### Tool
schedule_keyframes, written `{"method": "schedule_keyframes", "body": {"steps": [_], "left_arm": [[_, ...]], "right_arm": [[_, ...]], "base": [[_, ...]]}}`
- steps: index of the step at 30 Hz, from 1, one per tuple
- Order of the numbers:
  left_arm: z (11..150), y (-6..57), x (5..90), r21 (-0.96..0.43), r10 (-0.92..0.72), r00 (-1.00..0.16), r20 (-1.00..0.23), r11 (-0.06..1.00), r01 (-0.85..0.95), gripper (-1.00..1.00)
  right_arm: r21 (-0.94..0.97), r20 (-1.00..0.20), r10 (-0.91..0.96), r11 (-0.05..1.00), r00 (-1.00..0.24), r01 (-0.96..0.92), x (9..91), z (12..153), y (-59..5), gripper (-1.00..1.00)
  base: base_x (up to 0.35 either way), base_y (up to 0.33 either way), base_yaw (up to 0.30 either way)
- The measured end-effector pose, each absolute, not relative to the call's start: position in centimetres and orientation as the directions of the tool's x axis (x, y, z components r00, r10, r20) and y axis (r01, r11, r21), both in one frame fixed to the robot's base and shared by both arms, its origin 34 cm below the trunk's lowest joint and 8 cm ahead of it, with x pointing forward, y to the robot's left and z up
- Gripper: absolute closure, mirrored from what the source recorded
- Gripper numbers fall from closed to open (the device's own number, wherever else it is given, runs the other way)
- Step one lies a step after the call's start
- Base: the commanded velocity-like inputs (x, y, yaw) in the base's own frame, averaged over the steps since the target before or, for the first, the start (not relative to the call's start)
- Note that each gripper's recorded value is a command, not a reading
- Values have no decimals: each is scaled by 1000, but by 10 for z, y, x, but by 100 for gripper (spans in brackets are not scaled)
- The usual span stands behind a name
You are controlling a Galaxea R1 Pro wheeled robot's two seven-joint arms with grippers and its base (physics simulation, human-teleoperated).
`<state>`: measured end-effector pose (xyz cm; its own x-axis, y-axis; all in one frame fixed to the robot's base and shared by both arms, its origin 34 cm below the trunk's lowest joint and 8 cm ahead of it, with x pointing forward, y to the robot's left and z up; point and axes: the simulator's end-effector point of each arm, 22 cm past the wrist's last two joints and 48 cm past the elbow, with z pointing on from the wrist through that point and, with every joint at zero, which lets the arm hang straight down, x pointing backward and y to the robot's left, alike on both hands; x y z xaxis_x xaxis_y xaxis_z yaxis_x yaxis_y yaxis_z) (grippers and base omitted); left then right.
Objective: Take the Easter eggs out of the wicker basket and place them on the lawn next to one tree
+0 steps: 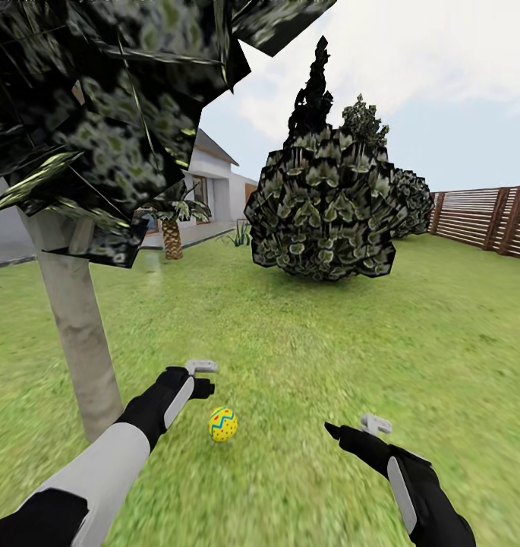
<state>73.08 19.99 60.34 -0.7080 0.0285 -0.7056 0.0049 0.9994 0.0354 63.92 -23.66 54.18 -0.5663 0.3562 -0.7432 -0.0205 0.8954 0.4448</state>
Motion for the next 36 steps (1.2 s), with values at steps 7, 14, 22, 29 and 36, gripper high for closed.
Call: {"method": "schedule_keyframes", "body": {"steps": [7,14,22,29,36], "left_arm": [[618,200,734,36,29,-710,-703,999,5,-100],[633,200,738,35,29,-710,-704,999,5,-100],[650,200,741,35,28,-710,-703,999,5,-100],[665,200,745,35,28,-710,-704,999,4,-100],[680,200,747,35,28,-710,-704,999,4,-100]], "right_arm": [[440,-754,355,898,-552,-24,645,560,-238,-100],[444,-755,356,895,-551,-31,648,576,-236,-100],[445,-754,356,895,-551,-31,652,593,-236,-100],[445,-755,356,895,-551,-32,655,608,-236,-100],[446,-755,356,895,-551,-32,658,623,-236,-100]], "base": [[0,0,0],[-2,0,0],[-182,60,0],[-270,70,0],[-106,10,0]]}}
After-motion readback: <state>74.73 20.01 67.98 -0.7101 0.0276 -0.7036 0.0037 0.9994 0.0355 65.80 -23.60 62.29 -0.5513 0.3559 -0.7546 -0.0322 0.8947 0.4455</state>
